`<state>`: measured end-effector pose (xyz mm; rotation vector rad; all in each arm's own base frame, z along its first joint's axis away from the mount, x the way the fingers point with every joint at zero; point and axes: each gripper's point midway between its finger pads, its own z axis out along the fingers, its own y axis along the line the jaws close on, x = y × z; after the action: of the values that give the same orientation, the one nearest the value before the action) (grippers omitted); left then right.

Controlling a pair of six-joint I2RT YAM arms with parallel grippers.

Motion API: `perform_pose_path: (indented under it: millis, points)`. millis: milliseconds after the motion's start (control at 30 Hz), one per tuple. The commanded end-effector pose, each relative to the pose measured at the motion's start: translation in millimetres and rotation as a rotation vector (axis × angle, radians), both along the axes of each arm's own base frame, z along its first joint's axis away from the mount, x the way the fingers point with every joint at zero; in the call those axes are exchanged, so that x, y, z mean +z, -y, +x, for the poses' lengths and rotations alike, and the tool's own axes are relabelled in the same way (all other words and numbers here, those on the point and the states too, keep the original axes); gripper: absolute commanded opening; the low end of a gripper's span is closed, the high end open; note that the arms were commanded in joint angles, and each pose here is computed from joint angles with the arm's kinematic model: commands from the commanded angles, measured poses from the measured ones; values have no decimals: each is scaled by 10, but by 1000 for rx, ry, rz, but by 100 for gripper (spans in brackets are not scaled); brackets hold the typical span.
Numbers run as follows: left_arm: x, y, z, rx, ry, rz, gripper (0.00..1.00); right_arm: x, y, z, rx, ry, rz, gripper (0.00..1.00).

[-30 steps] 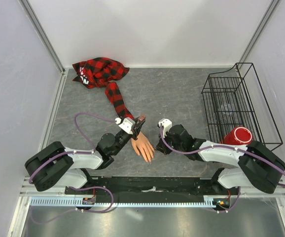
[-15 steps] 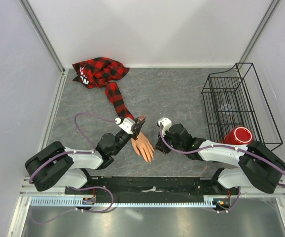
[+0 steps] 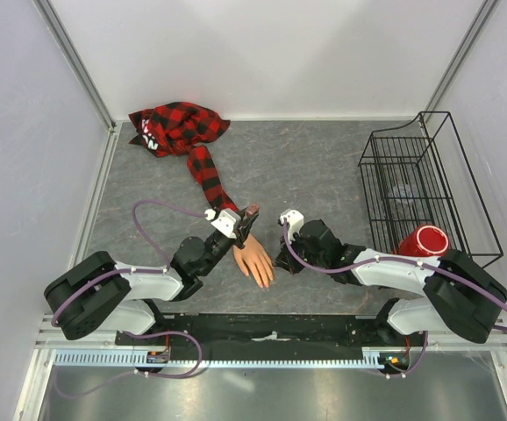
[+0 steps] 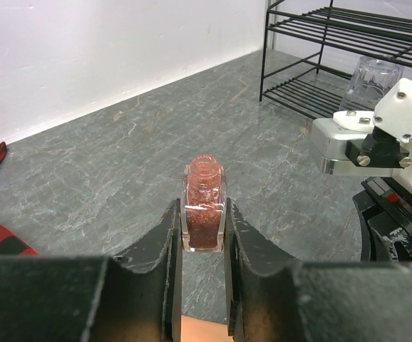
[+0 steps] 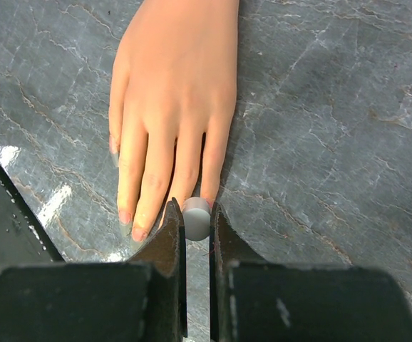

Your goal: Paint the nails

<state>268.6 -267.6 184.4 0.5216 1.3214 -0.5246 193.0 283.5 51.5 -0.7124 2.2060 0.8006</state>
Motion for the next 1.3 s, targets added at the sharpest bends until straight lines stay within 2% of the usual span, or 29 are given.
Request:
perform_pose_path:
  millis: [0,700,1267]
  points:
    - [257,-23,29,27,84,-45,2,46,-75,-43,28,4,28,0]
    - [241,-10,36,26,80,-39,2,-46,48,-42,-15,-1,-21,0]
    - [237,10,47,23,77,-32,2,144,-78,78,-10,51,21,0]
